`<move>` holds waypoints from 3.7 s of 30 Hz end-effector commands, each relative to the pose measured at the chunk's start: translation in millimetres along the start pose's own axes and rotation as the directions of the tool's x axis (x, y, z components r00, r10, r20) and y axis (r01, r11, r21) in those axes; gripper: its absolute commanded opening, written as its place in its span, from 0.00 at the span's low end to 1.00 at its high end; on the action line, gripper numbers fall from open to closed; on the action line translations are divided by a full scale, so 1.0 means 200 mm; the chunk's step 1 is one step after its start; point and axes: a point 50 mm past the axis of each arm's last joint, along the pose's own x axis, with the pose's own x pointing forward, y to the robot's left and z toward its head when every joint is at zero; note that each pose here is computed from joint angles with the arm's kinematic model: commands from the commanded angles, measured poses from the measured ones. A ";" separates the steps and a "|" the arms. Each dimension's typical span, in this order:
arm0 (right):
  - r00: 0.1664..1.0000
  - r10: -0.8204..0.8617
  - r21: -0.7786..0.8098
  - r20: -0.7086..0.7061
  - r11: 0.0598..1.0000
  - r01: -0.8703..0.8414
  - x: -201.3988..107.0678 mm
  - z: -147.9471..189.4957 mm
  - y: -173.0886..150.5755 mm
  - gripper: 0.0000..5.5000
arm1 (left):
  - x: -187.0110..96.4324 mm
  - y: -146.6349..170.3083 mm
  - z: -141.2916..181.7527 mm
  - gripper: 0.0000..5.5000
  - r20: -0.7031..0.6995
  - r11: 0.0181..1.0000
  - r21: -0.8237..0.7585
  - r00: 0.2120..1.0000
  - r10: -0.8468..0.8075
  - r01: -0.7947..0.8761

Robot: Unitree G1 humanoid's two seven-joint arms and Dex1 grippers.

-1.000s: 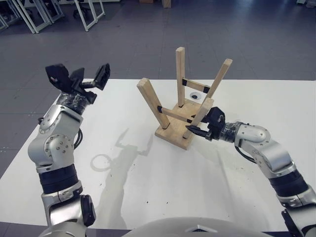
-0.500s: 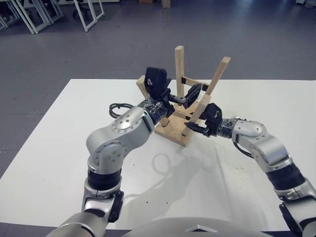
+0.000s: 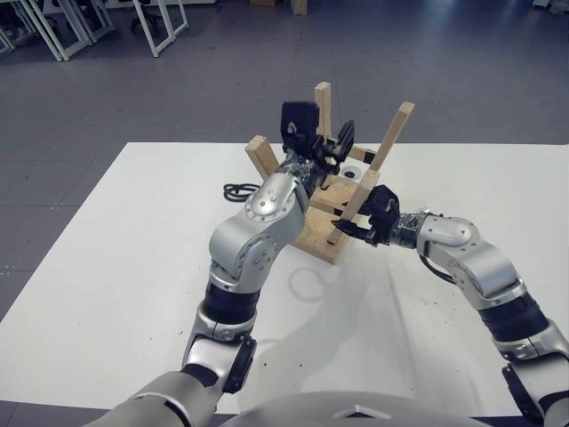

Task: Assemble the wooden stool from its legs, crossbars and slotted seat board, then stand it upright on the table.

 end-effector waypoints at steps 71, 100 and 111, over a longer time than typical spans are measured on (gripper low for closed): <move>0.871 0.445 -0.010 -0.210 0.890 -0.457 -0.08 -0.35 -0.06 0.37 | -0.35 0.59 -0.48 0.60 -0.330 0.988 0.157 0.943 0.051 0.002; 0.889 -0.358 -0.259 -0.288 0.922 0.287 -0.49 -0.06 -0.46 0.74 | -0.38 0.60 -0.56 0.59 -0.332 0.978 0.185 0.930 0.160 -0.102; 0.803 -0.510 0.477 0.307 0.813 0.334 -0.29 0.68 -0.03 0.51 | -0.42 0.60 -0.59 0.59 -0.346 0.974 0.182 0.918 0.193 -0.136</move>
